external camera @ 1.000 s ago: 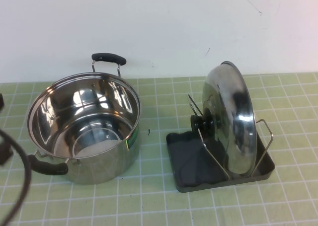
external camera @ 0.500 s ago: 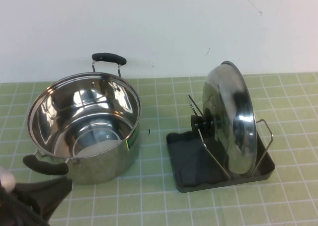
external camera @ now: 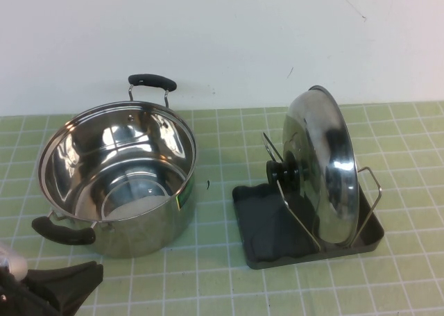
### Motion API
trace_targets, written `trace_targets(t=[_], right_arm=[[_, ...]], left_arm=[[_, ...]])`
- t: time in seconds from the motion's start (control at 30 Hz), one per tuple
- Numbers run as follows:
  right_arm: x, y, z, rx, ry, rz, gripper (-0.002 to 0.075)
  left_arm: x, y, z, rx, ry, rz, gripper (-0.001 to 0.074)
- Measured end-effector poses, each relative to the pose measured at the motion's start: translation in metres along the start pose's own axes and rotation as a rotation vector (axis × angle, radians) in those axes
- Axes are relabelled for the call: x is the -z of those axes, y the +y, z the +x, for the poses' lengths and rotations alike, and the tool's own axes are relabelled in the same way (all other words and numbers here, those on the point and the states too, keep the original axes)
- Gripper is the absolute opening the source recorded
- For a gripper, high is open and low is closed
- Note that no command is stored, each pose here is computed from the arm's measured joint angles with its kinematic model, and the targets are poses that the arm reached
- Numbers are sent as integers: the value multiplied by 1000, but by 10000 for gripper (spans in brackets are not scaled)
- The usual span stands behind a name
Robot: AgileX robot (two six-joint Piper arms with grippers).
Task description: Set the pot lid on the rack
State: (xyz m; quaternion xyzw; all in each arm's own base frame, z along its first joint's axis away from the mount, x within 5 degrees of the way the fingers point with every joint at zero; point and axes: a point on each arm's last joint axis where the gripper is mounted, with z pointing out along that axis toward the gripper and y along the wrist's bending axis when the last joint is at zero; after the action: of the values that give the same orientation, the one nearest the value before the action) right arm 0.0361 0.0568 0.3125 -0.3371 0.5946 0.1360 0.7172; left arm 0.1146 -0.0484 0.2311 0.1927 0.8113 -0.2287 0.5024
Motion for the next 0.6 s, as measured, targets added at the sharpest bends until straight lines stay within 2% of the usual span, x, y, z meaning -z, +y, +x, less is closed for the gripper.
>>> trace_targets(t=[0.07, 0.17, 0.23, 0.33, 0.47, 0.6], right_arm=[[-1, -6, 6, 3, 21, 67, 71], [4, -15, 22, 27, 73, 231, 71], [10, -20, 37, 42, 135, 358, 71], [18, -24, 66, -2, 255, 487, 71], [27, -17, 107, -129, 400, 569, 71], [30, -13, 130, -204, 384, 624, 71]], left_arm=[[0, 0, 0, 0, 0, 0, 0], [0, 0, 0, 0, 0, 0, 0], [0, 0, 0, 0, 0, -2, 0], [0, 0, 0, 0, 0, -2, 0], [0, 0, 0, 0, 0, -3, 0], [0, 0, 0, 2, 0, -3, 0]])
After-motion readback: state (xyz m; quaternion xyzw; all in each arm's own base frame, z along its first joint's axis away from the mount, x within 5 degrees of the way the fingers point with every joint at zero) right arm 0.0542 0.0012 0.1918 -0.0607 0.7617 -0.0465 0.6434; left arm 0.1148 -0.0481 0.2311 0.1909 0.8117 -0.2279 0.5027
